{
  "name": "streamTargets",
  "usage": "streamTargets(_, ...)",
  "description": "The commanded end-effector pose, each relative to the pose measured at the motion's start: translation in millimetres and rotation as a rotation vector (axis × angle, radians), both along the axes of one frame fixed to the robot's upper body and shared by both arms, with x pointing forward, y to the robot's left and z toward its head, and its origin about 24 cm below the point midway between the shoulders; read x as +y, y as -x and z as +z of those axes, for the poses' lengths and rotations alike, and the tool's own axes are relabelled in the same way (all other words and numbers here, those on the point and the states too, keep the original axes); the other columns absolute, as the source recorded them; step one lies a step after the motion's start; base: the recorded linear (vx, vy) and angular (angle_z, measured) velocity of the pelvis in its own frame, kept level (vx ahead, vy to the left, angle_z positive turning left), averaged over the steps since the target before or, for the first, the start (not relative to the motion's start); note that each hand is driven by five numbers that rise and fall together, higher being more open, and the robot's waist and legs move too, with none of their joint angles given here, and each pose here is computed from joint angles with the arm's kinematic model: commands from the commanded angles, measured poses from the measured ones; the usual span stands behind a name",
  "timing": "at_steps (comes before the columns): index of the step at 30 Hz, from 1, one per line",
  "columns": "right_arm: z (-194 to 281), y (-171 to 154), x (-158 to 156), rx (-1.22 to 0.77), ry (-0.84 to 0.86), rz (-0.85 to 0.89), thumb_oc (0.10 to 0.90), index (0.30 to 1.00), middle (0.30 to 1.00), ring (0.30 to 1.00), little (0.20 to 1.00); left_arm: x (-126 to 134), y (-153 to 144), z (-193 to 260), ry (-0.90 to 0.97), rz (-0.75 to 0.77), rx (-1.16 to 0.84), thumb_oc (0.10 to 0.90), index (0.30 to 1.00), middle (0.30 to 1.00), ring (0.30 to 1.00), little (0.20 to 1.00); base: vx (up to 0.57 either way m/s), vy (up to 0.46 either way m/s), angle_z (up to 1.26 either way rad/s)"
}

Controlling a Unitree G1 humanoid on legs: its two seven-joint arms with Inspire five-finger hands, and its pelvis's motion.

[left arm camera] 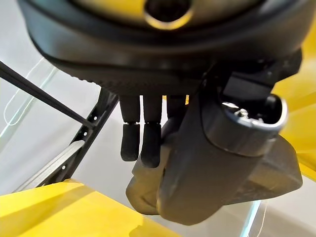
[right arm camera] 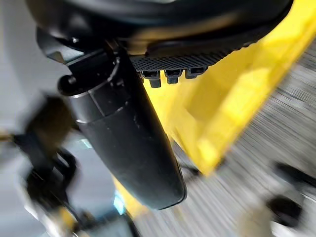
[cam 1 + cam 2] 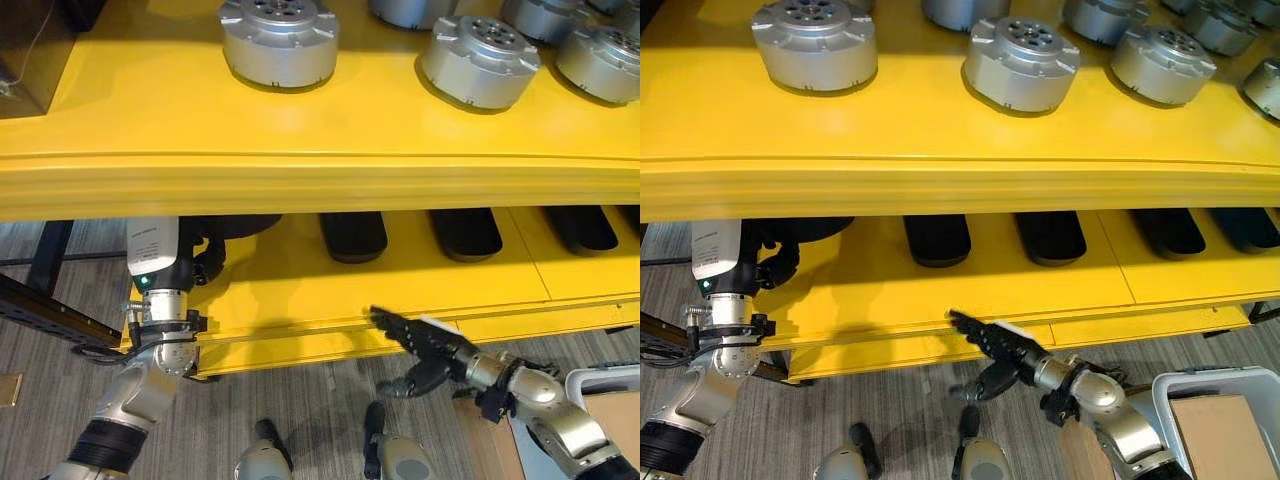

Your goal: Move parts from the plastic box to the shelf.

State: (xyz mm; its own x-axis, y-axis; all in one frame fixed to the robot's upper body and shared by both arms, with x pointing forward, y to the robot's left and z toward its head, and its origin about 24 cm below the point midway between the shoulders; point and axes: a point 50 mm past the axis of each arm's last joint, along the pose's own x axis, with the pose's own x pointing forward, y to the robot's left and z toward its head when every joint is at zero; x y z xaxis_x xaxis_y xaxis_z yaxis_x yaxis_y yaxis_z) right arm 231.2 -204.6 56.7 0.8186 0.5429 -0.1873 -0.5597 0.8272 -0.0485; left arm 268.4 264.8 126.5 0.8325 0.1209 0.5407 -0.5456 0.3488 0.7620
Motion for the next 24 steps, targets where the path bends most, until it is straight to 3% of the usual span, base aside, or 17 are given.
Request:
streamTargets(1,72.4,-2.8,12.7,-0.352,-0.244,0.115,0.900,1.000,1.000,1.000,1.000,3.1,1.3,60.9,-0.025,-0.048,-0.291,0.400,0.300,0.300,0.300,0.300,-0.02,-0.026,-0.08)
streamTargets(12,99.2,1.3,12.6,-0.506,-0.654,0.172,0.900,1.000,1.000,1.000,1.000,7.2,-3.4,53.6,-0.004,-0.044,-0.260,0.400,0.300,0.300,0.300,0.300,0.01,-0.035,-0.06)
streamTargets(18,104.6,1.3,27.8,-0.494,-0.724,0.276,0.900,1.000,1.000,1.000,1.000,-0.5,-8.0,59.1,-0.018,-0.055,-0.284,0.400,0.300,0.300,0.300,0.300,-0.02,-0.048,-0.05)
streamTargets(24,140.4,-9.9,32.7,-0.626,-0.779,0.355,0.900,1.000,1.000,1.000,1.000,-3.9,-19.5,93.5,-0.043,-0.044,-0.422,0.400,0.300,0.300,0.300,0.300,-0.24,-0.029,0.03)
